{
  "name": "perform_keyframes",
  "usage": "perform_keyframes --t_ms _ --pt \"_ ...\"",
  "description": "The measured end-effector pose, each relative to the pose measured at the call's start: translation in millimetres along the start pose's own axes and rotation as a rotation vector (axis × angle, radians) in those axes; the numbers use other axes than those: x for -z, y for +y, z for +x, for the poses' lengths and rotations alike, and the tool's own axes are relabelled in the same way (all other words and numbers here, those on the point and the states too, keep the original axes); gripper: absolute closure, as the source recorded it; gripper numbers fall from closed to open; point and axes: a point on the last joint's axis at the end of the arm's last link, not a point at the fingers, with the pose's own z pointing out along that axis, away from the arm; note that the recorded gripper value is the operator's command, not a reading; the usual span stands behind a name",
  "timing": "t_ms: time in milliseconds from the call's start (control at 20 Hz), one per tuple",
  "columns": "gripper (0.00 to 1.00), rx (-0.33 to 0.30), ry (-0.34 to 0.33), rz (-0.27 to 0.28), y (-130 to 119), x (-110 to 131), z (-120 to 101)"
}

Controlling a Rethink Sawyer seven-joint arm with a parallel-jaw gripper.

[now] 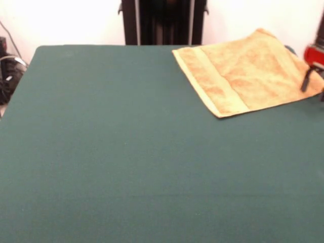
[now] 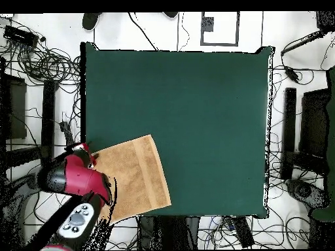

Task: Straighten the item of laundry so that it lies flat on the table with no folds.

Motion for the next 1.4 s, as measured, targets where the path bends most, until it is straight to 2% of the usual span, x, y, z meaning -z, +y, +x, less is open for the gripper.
perform_keyframes --t_ms 50,400,450,550,800,1400 --pt "0.0 0.031 -0.006 0.006 -11 -1 -21" --pt "0.0 0.173 -0.028 0.035 -53 -9 -84" --pt "0.0 0.222 -0.034 0.045 -68 -15 -103" --pt "0.0 0.26 -0.027 0.051 -81 -23 -116" --pt "0.0 0.299 -0.016 0.029 -83 -24 -118" --pt "0.0 0.301 -0.033 0.004 -86 -24 -117"
